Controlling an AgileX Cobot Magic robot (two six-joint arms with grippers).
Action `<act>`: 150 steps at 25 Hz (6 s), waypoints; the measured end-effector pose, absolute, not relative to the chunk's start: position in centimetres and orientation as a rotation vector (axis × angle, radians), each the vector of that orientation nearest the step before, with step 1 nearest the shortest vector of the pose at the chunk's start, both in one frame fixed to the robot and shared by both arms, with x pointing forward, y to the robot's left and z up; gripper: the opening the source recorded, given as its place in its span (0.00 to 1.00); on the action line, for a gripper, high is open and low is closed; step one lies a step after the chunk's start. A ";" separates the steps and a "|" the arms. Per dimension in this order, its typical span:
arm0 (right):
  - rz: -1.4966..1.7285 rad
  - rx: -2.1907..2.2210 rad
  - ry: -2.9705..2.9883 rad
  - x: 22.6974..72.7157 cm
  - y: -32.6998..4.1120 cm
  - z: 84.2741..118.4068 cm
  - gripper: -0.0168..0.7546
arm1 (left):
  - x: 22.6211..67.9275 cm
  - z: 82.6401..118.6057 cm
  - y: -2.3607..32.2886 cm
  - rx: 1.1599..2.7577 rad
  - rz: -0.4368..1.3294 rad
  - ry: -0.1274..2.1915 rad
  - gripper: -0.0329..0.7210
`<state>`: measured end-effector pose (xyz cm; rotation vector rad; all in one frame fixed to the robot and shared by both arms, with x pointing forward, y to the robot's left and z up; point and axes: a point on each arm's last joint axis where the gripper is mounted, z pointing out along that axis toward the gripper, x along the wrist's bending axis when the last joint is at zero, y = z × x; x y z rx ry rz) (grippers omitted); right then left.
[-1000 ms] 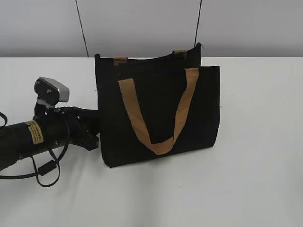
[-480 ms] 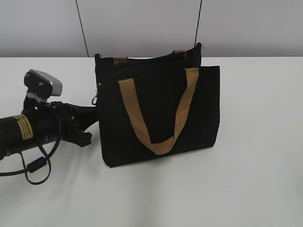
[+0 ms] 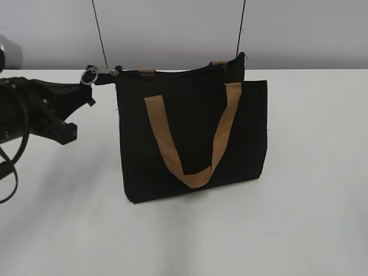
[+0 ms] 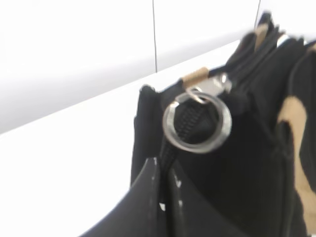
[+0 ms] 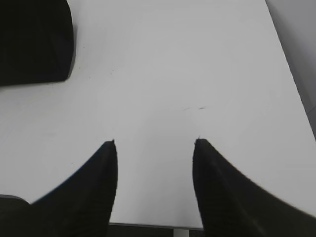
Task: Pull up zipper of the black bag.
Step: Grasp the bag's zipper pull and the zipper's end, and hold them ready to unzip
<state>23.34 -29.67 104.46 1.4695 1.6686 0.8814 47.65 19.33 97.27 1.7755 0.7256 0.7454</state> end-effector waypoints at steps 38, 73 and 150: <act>1.342 0.965 2.355 37.5 -22.5 106.6 0.53 | 46.2 101.5 19.4 1.608 0.836 0.574 0.03; 1.377 0.646 2.637 54.4 -5.4 102.1 0.45 | 46.2 101.4 19.3 1.617 0.835 0.566 0.03; 1.366 1.413 2.409 59.9 -20.2 103.3 0.02 | 46.5 97.5 20.7 1.950 0.775 0.843 0.03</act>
